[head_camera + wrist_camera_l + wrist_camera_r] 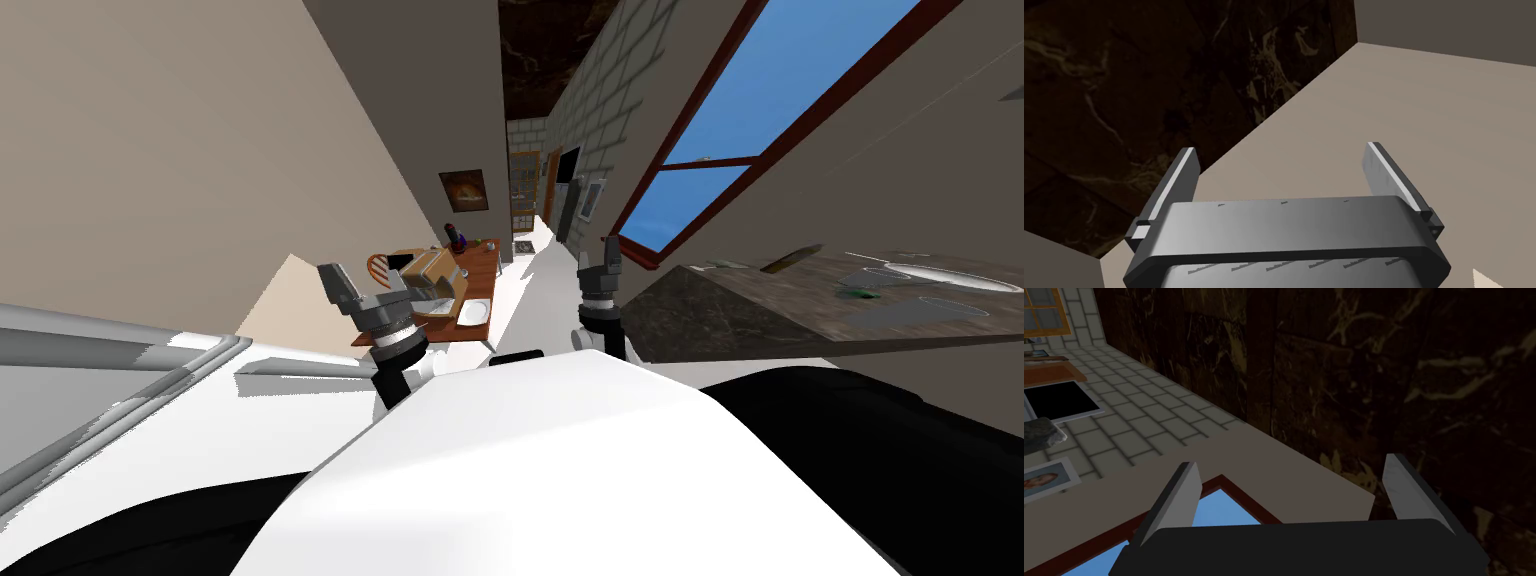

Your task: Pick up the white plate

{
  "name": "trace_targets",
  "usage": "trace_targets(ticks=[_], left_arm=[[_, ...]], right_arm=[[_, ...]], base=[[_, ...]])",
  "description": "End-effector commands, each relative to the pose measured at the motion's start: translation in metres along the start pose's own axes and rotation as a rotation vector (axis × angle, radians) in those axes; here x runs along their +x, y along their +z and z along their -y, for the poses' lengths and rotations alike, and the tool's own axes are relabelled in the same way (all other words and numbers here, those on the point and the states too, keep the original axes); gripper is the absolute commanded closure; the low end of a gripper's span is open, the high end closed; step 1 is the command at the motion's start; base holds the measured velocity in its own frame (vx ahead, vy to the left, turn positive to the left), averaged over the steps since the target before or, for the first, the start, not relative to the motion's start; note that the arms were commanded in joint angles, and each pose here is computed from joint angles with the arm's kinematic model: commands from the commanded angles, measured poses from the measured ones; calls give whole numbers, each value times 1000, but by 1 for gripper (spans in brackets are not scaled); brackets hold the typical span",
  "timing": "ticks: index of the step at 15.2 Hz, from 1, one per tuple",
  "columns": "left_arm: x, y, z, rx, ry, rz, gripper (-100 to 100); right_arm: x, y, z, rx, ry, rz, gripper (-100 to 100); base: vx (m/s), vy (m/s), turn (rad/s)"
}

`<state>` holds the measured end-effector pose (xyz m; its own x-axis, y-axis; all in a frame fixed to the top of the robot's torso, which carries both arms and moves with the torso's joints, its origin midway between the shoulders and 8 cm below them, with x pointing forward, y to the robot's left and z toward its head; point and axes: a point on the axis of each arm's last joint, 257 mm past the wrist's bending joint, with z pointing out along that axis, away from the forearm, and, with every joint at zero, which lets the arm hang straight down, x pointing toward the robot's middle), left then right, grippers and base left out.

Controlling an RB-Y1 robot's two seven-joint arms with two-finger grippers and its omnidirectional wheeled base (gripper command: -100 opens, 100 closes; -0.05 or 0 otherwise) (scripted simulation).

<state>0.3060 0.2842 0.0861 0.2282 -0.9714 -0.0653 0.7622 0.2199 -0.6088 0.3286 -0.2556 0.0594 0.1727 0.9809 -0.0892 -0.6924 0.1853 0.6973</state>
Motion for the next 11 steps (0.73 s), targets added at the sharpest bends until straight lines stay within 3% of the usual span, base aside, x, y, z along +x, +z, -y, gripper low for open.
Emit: trace_targets(ticks=[1,6,11], left_arm=[[3,-1,-5,-10,7,-30,-100],[7,-12,-35,-73,34,-106,-100],[-1,-27,-71,-153,60,-144,-100]], right_arm=[[0,0,0,0,0,0,0],[0,0,0,0,0,0,0],[0,0,0,0,0,0,0]], base=[[-16,-17,30],[-23,-100,80],[46,-136,86]])
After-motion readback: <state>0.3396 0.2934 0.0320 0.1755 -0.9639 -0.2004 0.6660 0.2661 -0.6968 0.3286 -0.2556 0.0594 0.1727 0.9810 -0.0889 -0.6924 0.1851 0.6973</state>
